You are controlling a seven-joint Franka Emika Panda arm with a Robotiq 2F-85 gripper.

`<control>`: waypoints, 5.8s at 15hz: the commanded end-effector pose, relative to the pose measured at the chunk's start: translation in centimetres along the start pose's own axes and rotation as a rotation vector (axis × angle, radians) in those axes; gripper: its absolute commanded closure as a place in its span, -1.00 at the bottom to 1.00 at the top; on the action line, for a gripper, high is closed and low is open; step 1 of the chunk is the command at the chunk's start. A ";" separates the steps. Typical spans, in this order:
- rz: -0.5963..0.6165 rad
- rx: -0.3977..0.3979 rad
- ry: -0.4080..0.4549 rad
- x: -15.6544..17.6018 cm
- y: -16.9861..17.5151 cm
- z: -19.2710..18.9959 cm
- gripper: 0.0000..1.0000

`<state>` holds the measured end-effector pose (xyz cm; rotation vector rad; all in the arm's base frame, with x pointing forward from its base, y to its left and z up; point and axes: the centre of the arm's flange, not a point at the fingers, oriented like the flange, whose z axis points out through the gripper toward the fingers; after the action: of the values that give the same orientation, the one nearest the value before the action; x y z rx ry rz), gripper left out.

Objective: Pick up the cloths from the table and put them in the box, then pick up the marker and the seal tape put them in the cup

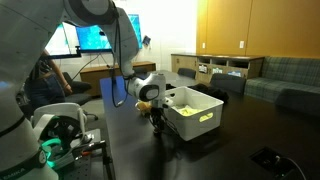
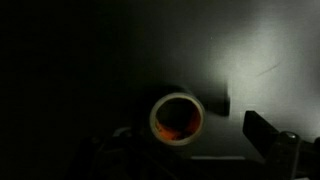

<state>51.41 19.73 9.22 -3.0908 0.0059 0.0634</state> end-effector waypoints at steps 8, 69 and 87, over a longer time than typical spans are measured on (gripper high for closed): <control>-0.039 0.007 -0.008 0.0 0.0 0.3 -1.00; -0.532 -0.197 0.055 -2.0 -25.1 -13.7 0.50; -0.657 -0.209 0.134 -2.8 -32.9 -13.1 0.50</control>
<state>47.91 50.42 24.02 -3.1055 -1.0318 -0.1561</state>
